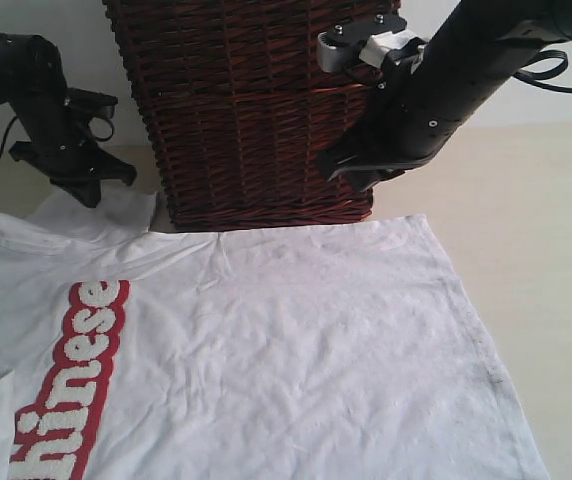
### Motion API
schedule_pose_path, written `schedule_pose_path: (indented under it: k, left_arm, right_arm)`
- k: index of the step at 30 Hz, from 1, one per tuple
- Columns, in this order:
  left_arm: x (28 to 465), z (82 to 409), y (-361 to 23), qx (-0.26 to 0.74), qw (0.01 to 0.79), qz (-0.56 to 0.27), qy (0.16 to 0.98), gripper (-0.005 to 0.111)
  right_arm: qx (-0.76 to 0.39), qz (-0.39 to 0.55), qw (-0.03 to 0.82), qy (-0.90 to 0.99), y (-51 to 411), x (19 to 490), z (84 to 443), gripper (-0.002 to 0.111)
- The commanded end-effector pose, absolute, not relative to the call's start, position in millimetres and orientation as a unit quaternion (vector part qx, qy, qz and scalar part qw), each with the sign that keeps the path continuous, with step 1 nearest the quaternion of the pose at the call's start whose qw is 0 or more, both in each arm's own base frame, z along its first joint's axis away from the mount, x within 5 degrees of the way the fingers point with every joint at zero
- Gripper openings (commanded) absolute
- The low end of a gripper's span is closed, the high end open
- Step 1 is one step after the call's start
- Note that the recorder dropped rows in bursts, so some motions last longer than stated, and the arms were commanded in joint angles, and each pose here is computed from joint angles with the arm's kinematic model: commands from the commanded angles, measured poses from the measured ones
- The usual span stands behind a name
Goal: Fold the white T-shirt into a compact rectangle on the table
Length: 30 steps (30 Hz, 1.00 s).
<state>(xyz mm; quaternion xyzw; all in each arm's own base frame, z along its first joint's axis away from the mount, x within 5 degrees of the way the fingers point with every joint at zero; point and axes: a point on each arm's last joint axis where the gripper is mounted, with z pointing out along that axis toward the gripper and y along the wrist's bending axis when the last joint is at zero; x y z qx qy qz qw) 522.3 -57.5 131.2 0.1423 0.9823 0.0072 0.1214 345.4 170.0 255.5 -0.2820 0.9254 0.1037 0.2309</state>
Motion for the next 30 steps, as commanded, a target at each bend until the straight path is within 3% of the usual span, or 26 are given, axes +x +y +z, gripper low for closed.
schedule_pose_path:
  k: [1,9,14,19,30]
  left_arm:
    - [519.7,128.0,-48.7,0.123,0.114,0.017,0.986,0.000]
    - [537.2,105.3,-50.1,0.138,0.180,0.029,0.973,0.000]
    - [548.0,111.9,-56.8,0.181,0.221,0.018,0.958,0.000]
    - [546.0,116.7,-61.0,0.188,0.214,-0.005,0.959,0.000]
    - [506.8,205.6,-46.0,0.159,0.148,-0.018,0.976,0.000]
  right_arm:
    - [-0.288,0.101,0.232,0.924,169.9,345.1,256.8,0.008]
    - [-0.287,0.101,0.235,0.923,170.0,345.5,257.0,0.008]
    - [-0.288,0.101,0.234,0.923,170.0,345.3,256.9,0.008]
    - [-0.288,0.101,0.233,0.924,169.9,345.2,256.8,0.008]
    - [-0.278,0.048,0.227,0.932,159.7,347.7,254.6,0.007]
